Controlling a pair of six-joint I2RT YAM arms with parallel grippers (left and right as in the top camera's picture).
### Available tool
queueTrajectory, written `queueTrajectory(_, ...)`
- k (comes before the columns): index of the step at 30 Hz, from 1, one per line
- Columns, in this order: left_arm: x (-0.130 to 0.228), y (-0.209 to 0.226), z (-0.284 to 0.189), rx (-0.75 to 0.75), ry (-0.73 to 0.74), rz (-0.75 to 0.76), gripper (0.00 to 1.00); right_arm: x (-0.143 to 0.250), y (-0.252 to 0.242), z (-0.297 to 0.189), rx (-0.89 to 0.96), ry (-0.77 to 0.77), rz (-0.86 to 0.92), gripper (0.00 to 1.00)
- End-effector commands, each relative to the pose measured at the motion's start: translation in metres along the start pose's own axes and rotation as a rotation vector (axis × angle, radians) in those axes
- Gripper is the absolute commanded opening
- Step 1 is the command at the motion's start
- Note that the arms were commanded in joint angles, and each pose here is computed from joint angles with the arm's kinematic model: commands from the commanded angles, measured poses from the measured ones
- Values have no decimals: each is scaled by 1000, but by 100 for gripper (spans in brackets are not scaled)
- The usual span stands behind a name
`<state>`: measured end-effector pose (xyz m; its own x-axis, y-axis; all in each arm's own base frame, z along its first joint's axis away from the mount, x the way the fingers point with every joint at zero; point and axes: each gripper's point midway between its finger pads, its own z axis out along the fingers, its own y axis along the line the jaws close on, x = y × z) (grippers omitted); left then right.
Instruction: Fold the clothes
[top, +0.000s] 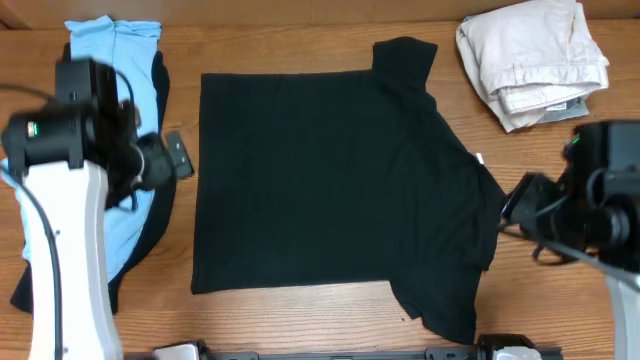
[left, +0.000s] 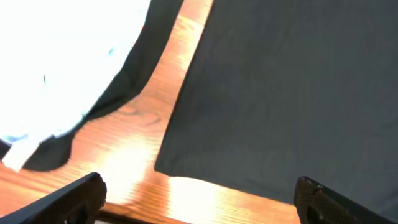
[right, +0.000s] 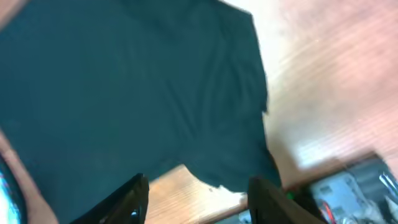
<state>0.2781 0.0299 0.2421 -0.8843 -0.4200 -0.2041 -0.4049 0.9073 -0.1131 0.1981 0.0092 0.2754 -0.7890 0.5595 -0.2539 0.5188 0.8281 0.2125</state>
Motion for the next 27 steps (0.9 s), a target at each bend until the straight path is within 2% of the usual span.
queueTrajectory(1,34,15,16,-29,-6,-156,100,6,-1,0,36,-39,71,81)
queueTrajectory(2,40,17,23,-29,-4,-175,100,11,0,3,35,-26,65,94)
queueTrajectory(3,47,19,33,-27,1,-196,100,14,1,7,40,-14,54,100)
queueTrajectory(9,87,36,112,-71,76,-405,99,36,10,56,44,130,22,100)
queueTrajectory(14,100,38,154,-65,93,-537,91,53,7,89,69,226,24,99)
queueTrajectory(19,108,41,179,-62,103,-560,82,67,1,110,92,277,28,97)
queueTrajectory(27,132,42,203,-85,211,-578,82,73,-2,124,92,297,30,95)
